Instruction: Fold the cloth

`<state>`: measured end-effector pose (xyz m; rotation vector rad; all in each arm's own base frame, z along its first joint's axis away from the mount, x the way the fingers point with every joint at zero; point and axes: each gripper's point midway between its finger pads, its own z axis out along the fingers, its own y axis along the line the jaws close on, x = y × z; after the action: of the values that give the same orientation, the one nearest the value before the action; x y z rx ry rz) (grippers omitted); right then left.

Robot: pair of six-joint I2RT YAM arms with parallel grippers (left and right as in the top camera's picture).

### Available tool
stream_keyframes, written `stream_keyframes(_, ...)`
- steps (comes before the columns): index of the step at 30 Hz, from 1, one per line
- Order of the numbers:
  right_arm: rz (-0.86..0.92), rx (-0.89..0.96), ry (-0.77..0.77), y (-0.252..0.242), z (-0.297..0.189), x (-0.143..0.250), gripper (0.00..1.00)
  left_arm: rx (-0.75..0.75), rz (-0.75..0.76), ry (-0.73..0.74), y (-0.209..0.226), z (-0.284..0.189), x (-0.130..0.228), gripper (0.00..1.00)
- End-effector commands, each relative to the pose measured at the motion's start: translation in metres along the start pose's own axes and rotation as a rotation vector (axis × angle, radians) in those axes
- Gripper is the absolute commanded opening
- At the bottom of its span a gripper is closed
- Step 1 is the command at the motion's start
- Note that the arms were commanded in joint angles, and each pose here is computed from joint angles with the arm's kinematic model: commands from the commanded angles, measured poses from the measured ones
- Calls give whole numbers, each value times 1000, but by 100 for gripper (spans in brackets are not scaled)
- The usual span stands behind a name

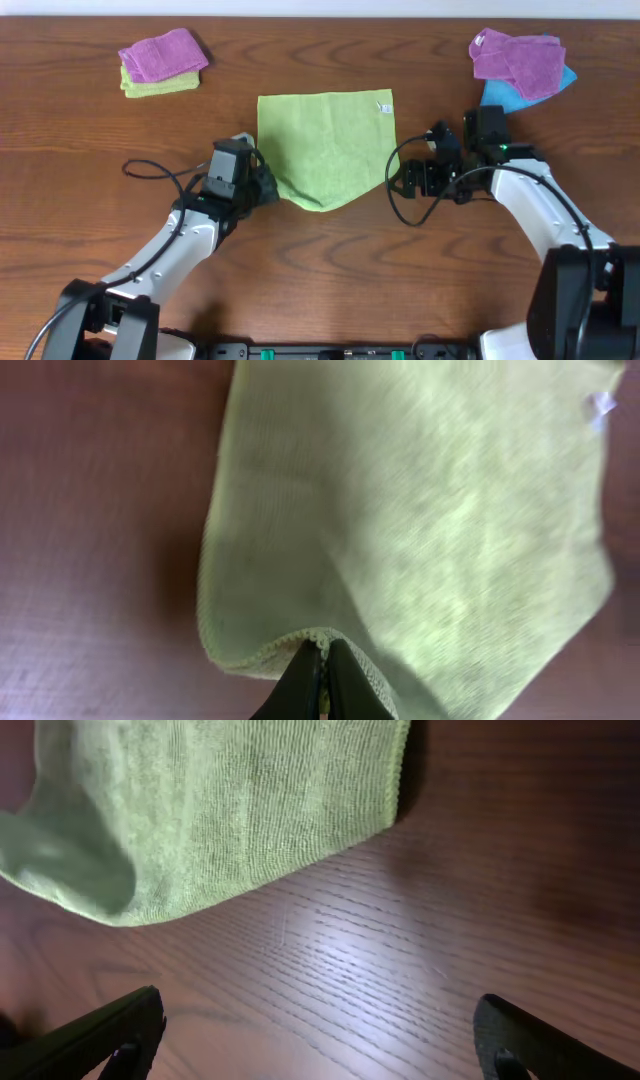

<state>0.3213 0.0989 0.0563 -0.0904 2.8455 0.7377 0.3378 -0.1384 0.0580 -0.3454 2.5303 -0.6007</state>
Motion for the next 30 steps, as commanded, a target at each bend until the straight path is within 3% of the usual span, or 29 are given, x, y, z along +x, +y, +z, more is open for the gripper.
stream_keyframes(1,-5,-46,29,3,9,5,99,33,0,-77,-19,-11,-29,6)
stream_keyframes(19,-56,-118,-15,28,20,-9,99,62,-60,-206,-30,-33,-88,6)
stream_keyframes(30,22,-112,52,8,59,-3,99,68,-54,-216,-33,-35,-92,5)
